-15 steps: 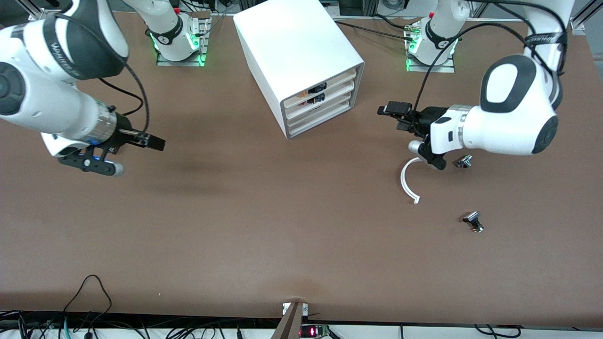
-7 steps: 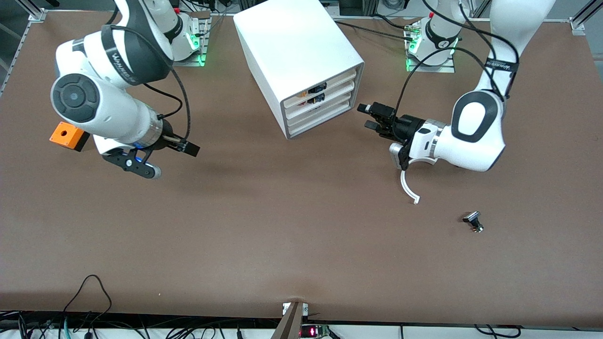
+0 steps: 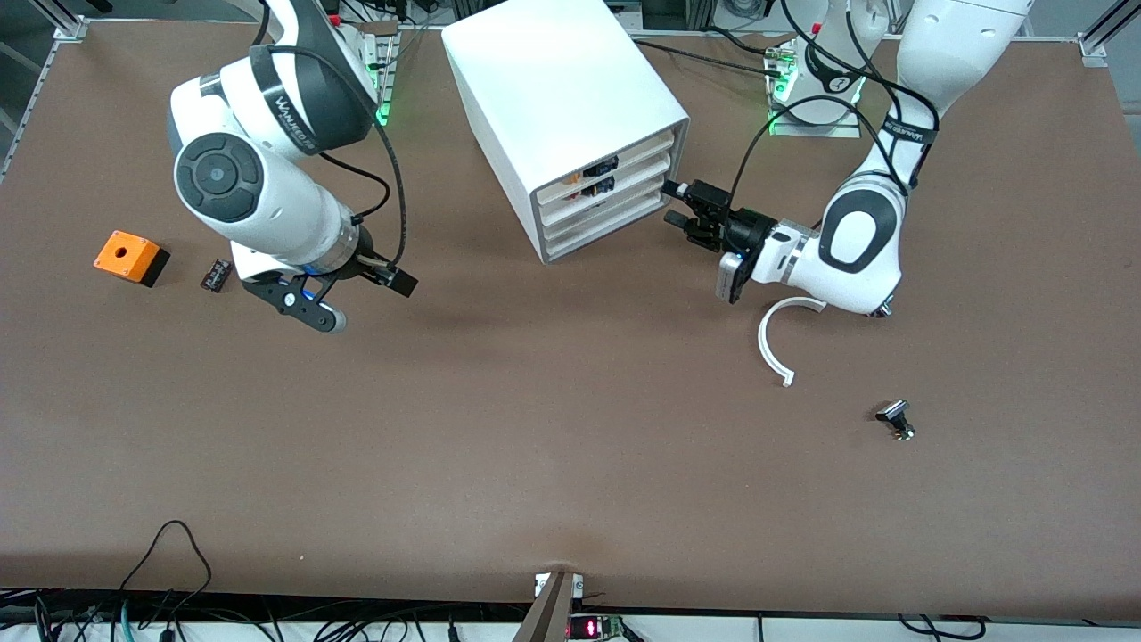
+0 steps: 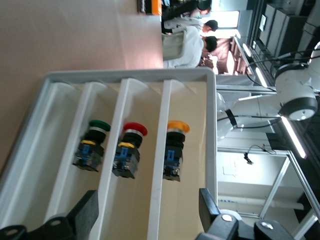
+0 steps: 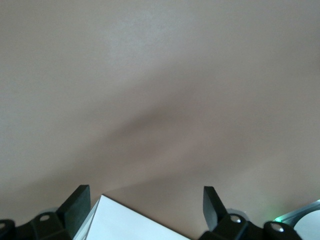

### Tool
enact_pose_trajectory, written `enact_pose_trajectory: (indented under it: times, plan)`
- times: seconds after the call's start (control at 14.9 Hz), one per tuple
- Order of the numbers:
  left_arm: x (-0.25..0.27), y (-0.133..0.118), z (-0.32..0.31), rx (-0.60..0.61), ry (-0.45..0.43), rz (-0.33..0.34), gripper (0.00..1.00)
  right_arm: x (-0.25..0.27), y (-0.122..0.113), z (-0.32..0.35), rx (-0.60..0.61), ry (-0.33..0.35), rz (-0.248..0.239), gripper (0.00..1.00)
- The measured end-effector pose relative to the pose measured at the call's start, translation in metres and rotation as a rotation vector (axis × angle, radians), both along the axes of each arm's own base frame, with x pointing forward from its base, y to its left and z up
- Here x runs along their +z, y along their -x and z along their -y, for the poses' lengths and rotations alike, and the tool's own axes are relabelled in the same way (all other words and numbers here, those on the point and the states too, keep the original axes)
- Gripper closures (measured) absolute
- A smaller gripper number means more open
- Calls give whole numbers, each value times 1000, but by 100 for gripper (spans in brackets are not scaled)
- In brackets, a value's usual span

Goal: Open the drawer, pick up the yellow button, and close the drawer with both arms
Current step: 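Grasp the drawer front of the white cabinet with the left gripper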

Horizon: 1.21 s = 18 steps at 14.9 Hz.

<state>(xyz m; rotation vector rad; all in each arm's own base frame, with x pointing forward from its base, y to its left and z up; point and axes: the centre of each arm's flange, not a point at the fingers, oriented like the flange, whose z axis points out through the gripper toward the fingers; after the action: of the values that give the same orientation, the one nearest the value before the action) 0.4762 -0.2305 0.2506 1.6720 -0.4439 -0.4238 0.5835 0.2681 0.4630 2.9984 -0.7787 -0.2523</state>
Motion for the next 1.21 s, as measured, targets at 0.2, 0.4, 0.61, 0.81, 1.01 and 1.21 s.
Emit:
enact_pose_trajectory:
  times: [0.2,0.4,0.61,0.81,1.01,1.21]
  plan:
    - [-4,17,8,-43,51,-20,24,1,5,-12,-20,4,5,0]
    - [-12,32,8,-65,87,-20,33,2,7,-17,-23,4,8,0]
    - [-16,45,18,-69,109,-42,33,3,7,-17,-29,5,8,0]
    - [-18,59,35,-76,131,-67,37,3,9,-22,-40,7,9,0]
    - [-22,63,40,-83,129,-64,41,4,10,-24,-42,7,11,0]
    - [-28,64,44,-79,107,-47,49,5,9,-24,-43,6,13,0]
